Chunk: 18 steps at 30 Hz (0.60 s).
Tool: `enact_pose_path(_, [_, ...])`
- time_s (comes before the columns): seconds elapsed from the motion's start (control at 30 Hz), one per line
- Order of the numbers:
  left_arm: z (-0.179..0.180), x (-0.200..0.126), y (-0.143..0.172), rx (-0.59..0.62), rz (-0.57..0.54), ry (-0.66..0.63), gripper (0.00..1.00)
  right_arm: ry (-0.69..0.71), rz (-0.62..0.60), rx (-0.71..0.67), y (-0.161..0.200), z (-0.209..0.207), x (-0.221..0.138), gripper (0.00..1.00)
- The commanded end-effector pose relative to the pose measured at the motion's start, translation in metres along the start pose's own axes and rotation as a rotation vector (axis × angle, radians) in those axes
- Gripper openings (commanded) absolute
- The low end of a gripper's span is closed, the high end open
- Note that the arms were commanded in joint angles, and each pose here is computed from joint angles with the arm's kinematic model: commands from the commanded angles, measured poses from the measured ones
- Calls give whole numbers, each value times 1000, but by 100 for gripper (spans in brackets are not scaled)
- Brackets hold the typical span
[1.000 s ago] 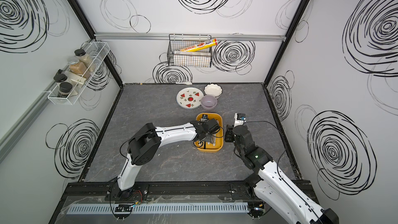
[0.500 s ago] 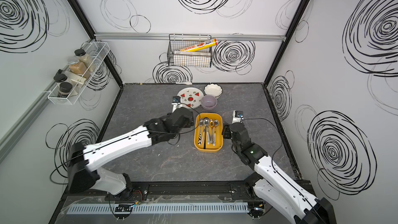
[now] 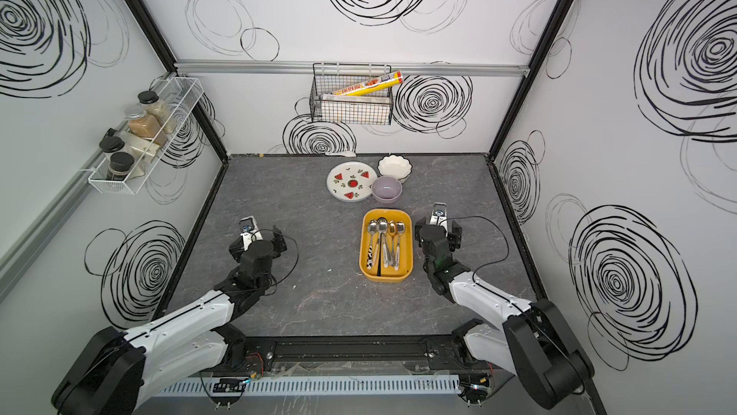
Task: Put the spoon into the storage box
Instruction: Place the spoon in the storage box, then reset both arms
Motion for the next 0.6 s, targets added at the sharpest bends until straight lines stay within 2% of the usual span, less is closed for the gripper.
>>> enact_pose_path(0.0, [-10,2,-38,-36,-175,92,99,110,-102,57,-21,-20,8,91])
enact_pose_path(0.03, [-6,3,-41,-39,-212,101,99,134,-125,65,-23,-26,9,92])
enact_pose_path(0.1, [3,9,-37,-40,-219,105,99,163,-147,57,-18,-34,12,92])
enact_pose_path(0.23, [30,25,-19,-64,-250,71,99,233,-190,93,11,-54,18,93])
enact_pose_path(0.27, [35,25,-23,-69,-293,65,99,242,-176,73,10,-54,22,94])
enact_pose_path(0.33, [29,22,-26,-44,-317,132,98,181,-196,43,7,-48,22,93])
enact_pose_path(0.5, [28,35,-22,-52,-317,162,98,190,-375,99,14,-62,5,93])
enact_pose_path(0.57, [24,39,-16,-33,-314,195,98,169,-334,98,15,-60,9,93])
Point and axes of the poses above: each gripper's point midway between its finger pads, its own x axis out along the fingers, its own z axis along the line the jaws close on, y = z × x, the point moved 6 cm from there along -x, back along the fingers, and after that the axes turned 8 degrees about -x, right-handed, at the moved point
